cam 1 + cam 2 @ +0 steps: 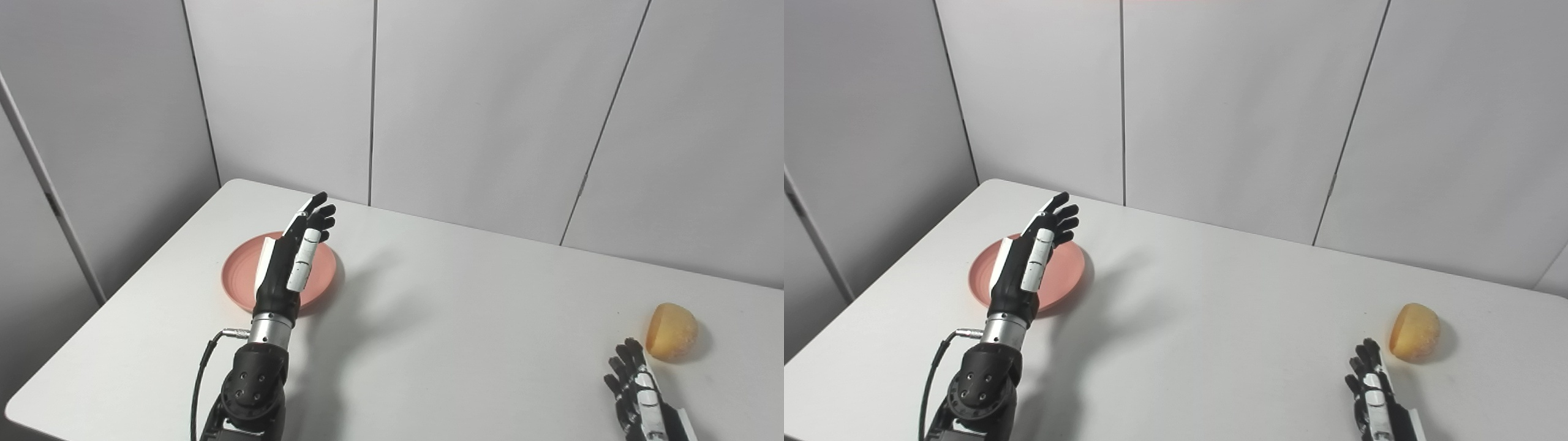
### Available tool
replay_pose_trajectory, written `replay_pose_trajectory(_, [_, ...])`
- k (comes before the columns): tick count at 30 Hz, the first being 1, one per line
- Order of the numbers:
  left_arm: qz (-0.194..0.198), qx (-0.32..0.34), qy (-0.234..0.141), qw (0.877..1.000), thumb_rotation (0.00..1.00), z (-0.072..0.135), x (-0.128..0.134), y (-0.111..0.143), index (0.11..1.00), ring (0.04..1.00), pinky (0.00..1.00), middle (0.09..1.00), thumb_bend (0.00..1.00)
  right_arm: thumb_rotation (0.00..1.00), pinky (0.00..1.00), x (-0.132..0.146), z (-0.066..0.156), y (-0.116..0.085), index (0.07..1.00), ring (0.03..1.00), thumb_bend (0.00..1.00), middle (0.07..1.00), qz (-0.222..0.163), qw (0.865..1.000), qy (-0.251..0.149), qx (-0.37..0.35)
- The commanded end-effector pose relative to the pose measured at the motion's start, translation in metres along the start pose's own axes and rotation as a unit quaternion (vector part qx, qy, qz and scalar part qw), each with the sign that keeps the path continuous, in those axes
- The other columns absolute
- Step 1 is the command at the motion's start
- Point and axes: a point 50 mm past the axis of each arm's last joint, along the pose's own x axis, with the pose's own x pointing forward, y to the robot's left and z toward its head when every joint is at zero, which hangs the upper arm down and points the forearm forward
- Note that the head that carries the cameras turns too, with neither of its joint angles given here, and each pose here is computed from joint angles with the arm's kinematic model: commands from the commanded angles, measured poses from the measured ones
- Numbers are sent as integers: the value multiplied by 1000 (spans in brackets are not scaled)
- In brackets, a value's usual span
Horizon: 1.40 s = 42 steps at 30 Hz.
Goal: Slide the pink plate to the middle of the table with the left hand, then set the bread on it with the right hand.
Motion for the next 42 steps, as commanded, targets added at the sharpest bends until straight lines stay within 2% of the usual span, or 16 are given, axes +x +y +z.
replay_pose_trajectory(1, [21,5,-56,998,1000,18,20,7,874,867,865,876,779,966,1000,1,11,-3,1000,1000,428,1000,5,999,-31,-10])
replay_pose_trajectory(9, [68,29,-58,996,1000,8,34,30,877,877,877,882,810,977,1000,0,14,-3,1000,1000,408,1000,5,999,-37,-11])
replay_pose_trajectory(15, [94,26,-66,993,1000,6,39,42,865,839,823,855,765,975,1000,2,13,-4,1000,1000,402,1000,7,999,-42,-9])
replay_pose_trajectory(20, [128,29,-59,990,1000,3,45,64,850,836,820,845,793,981,1000,1,15,-4,1000,1000,404,1000,10,999,-41,-10])
replay_pose_trajectory(28, [138,42,-42,989,1000,-5,55,91,856,845,833,852,790,972,1000,-2,17,-3,1000,1000,391,1000,10,999,-46,-6])
replay_pose_trajectory(37, [139,57,-18,989,1000,-14,63,105,852,848,833,856,774,960,1000,-3,18,0,1000,1000,376,1000,11,999,-47,-8])
replay_pose_trajectory(42, [136,64,-3,989,1000,-19,65,111,855,853,841,858,757,997,1000,-4,20,0,1000,1000,367,1000,16,999,-48,-16])
